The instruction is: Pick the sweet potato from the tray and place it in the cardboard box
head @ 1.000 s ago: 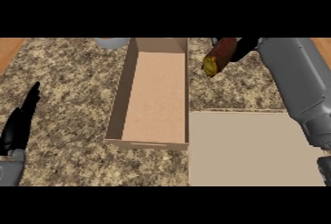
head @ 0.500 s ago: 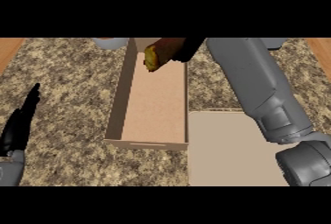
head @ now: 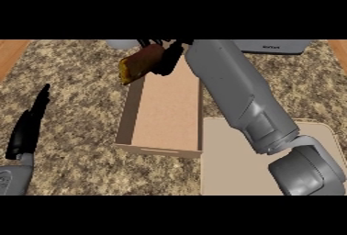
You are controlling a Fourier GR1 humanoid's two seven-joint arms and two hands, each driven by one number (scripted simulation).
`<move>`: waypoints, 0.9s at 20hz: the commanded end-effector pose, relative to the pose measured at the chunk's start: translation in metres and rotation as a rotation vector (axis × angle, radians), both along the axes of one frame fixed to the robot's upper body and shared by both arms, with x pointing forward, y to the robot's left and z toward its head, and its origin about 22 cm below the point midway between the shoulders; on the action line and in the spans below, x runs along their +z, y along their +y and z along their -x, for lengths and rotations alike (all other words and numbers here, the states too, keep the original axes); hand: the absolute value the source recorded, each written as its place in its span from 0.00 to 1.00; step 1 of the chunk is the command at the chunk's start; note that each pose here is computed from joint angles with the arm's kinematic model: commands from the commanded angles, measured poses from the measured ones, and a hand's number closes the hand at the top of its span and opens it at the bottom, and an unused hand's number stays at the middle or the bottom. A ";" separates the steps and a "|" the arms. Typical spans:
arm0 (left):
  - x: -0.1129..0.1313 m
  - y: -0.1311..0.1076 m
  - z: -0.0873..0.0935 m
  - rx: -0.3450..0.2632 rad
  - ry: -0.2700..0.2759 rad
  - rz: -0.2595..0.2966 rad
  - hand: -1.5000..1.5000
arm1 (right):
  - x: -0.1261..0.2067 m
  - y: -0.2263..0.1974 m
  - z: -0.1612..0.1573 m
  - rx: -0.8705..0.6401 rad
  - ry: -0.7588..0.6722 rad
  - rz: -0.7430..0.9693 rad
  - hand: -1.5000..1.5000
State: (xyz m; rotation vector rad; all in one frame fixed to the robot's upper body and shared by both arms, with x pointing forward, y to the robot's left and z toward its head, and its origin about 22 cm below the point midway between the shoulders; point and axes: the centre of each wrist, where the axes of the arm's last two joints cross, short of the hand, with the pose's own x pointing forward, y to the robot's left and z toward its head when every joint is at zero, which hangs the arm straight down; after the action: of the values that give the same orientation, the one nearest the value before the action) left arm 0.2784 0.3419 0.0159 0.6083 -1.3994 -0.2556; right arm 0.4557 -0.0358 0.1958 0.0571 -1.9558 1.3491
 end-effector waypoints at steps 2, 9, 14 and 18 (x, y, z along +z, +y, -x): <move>0.005 0.002 -0.009 -0.040 -0.011 -0.015 0.50 | -0.011 0.010 0.002 -0.057 -0.041 0.111 1.00; 0.010 -0.024 -0.018 -0.097 -0.015 0.007 0.50 | -0.046 -0.005 0.001 -0.189 0.184 0.104 0.00; 0.007 -0.031 -0.023 -0.093 -0.028 0.001 0.50 | -0.061 -0.011 0.003 -0.145 0.177 0.014 0.00; 0.002 -0.018 -0.015 -0.073 -0.013 -0.001 0.50 | -0.064 -0.013 0.005 -0.154 0.162 -0.117 0.00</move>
State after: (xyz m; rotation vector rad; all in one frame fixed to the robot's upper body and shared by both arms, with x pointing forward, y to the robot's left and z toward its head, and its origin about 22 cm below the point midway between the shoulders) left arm 0.2995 0.3216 0.0243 0.5608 -1.4381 -0.3153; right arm 0.4526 -0.0442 0.1411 0.0358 -1.8016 1.1927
